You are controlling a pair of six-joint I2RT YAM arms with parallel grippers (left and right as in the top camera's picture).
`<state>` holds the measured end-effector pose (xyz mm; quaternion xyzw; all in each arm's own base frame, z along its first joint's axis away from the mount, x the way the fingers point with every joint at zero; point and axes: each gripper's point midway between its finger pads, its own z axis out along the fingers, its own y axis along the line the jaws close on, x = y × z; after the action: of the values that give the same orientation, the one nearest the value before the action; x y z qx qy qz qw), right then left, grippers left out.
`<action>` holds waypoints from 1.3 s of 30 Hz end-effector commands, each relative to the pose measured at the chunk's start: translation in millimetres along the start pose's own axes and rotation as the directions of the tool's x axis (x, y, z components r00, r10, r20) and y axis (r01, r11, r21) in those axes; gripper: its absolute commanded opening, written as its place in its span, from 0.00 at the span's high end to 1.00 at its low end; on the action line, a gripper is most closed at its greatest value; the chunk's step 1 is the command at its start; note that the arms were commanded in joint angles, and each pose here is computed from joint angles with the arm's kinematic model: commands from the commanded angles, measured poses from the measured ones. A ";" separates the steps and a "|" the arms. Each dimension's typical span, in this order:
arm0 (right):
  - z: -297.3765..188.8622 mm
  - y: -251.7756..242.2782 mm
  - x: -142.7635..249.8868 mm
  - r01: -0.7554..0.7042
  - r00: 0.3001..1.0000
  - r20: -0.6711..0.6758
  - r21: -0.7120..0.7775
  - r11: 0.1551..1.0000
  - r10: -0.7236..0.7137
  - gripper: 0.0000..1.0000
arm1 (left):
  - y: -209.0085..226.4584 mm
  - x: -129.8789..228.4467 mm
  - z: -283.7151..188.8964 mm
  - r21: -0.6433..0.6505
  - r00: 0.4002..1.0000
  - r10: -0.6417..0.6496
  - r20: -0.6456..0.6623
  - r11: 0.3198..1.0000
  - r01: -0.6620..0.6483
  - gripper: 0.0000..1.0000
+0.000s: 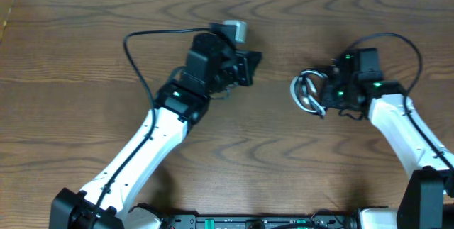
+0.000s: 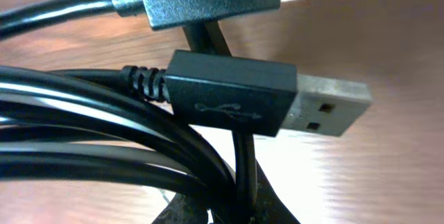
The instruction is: Untangle cables
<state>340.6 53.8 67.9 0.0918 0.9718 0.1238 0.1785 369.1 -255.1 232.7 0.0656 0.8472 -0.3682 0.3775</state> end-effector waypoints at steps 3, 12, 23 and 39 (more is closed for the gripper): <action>-1.5 -13.7 -0.5 -0.027 1.000 -0.004 0.016 1.000 0.027 0.99 | 14.9 -11.0 -9.7 -0.055 0.999 0.039 0.015 0.998 -0.038 0.93; -2.3 6.5 -6.3 0.011 1.000 0.014 -0.086 0.996 -0.010 0.99 | 3.5 6.3 -7.4 0.025 0.997 0.028 -0.066 0.999 -0.027 0.56; -0.9 46.6 -5.9 0.046 0.999 0.031 -0.186 0.981 -0.041 0.99 | -7.0 45.5 17.2 0.127 0.976 0.015 -0.216 0.992 0.012 0.43; 0.6 76.0 -4.8 0.079 0.996 0.058 -0.220 0.972 -0.068 0.99 | -57.6 66.7 30.6 0.245 0.969 0.117 -0.218 0.968 -0.062 0.43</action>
<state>357.5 119.4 89.1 0.0335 0.9510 0.2144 0.2204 318.3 -323.0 197.3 0.1796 0.8392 -0.4334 0.2752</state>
